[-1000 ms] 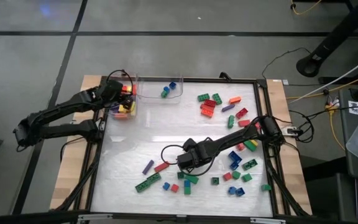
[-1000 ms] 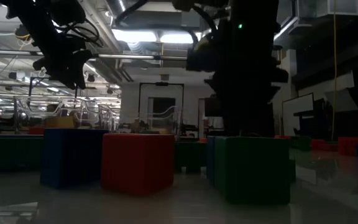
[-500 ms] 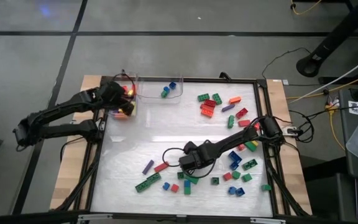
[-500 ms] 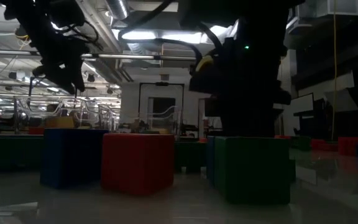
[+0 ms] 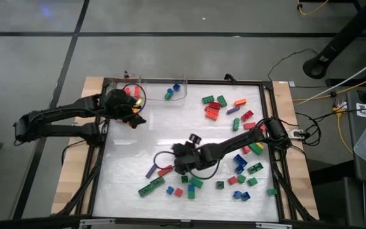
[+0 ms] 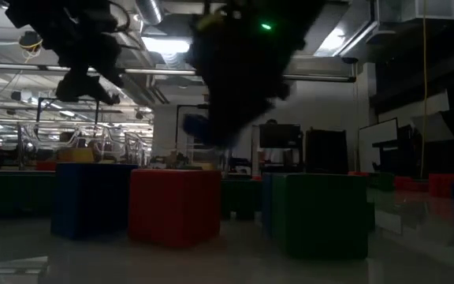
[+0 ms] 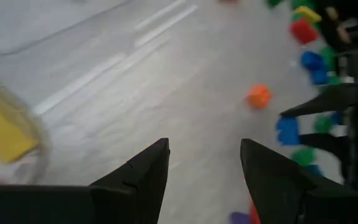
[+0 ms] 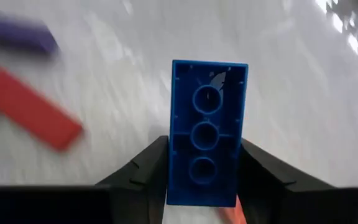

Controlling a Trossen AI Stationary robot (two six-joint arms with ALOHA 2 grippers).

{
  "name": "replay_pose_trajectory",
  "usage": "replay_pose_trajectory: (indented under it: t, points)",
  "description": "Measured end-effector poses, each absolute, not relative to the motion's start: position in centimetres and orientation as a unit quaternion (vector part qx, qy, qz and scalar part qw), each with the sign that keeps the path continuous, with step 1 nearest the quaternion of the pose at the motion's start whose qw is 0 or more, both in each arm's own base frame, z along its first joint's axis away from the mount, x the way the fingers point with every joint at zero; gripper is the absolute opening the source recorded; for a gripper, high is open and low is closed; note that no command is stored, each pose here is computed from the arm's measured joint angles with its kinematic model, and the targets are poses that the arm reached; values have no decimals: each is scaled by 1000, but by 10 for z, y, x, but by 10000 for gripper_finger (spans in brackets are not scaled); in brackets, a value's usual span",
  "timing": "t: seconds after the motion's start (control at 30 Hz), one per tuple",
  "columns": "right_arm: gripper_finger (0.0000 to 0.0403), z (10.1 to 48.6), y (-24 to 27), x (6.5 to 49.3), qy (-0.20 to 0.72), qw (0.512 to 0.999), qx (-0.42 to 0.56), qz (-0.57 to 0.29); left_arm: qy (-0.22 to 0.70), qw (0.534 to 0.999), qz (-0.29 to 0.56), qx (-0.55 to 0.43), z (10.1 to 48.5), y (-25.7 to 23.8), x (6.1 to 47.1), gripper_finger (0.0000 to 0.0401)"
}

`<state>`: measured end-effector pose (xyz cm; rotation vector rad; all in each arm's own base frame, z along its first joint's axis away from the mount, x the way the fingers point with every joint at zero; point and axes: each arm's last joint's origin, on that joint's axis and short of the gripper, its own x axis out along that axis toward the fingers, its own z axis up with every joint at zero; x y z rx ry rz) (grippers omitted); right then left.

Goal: Sort blocks by size
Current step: Put the large blue game piece into the left transparent bin

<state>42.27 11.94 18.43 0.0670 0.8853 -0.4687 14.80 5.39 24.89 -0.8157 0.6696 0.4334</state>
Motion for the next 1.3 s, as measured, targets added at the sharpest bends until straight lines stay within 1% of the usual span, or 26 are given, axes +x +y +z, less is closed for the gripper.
replay_pose_trajectory:
  t: [0.13,0.27,0.43,0.63,0.93,1.03,1.3]
  points:
    - [151,194,110,439,366,908,14,-204,295,854,167,-394,252,44,163,185]
    - [141,202,100,452,319,928,-7,-191,280,867,139,-388,253,34,180,185]
    - [152,209,92,459,288,939,-36,-182,296,866,124,-383,245,26,193,185]
    - [150,209,86,461,289,938,-63,-179,315,851,129,-400,236,24,203,185]
    - [150,204,81,457,326,924,-79,-183,302,855,124,-403,238,23,205,185]
    - [149,202,81,456,335,921,-83,-182,302,849,127,-414,238,23,205,185]
    - [149,205,77,459,316,924,-80,-201,301,847,125,-419,238,21,206,185]
